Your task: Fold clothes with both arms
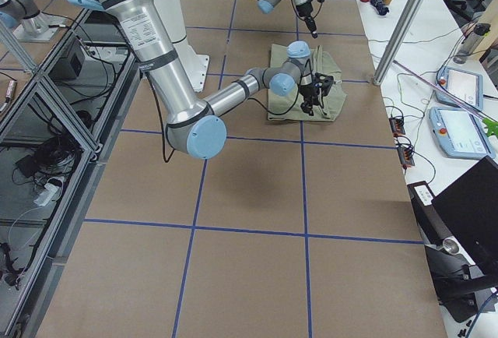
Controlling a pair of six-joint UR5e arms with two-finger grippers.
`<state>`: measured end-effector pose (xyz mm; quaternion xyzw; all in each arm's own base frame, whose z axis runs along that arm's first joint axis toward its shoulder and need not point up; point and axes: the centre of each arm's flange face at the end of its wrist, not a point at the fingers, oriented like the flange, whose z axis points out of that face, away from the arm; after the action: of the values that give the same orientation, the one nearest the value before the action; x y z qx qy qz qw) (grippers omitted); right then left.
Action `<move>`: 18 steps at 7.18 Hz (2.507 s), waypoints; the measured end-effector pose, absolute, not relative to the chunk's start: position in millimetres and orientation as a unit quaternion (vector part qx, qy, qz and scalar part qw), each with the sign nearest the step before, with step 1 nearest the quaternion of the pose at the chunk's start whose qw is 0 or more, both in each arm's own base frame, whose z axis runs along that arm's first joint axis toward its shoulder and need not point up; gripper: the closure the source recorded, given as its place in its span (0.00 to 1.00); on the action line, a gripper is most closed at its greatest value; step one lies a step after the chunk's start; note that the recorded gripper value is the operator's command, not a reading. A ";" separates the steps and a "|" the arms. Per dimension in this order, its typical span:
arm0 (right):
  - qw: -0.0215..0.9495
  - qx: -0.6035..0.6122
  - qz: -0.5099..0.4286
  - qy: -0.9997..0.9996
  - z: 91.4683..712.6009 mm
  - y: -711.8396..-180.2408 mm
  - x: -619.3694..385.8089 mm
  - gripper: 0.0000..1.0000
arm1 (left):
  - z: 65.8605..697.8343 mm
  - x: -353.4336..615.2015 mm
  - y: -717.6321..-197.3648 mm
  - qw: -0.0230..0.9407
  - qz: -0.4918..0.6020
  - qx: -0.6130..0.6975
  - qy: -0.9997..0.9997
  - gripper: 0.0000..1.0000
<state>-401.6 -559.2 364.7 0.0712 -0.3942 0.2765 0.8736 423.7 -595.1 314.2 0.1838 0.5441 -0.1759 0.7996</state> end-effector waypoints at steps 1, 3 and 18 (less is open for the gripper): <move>0.865 0.045 0.297 -0.403 370.8 -520.9 -407.8 0.30 | 314.1 419.9 -590.9 0.799 -0.172 0.182 0.547 0.61; 0.849 0.012 0.333 -0.410 374.5 -460.4 -426.8 0.30 | 312.3 413.5 -591.2 0.797 -0.173 0.186 0.548 0.62; 0.885 -0.093 0.222 -0.399 384.4 -198.8 -398.9 1.00 | 271.8 384.8 -566.5 0.790 -0.148 0.149 0.576 0.61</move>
<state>-398.9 -198.8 384.4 -0.0934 -0.3991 0.2217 0.8848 384.8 -566.5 271.8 0.1490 0.5761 -0.1480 0.7900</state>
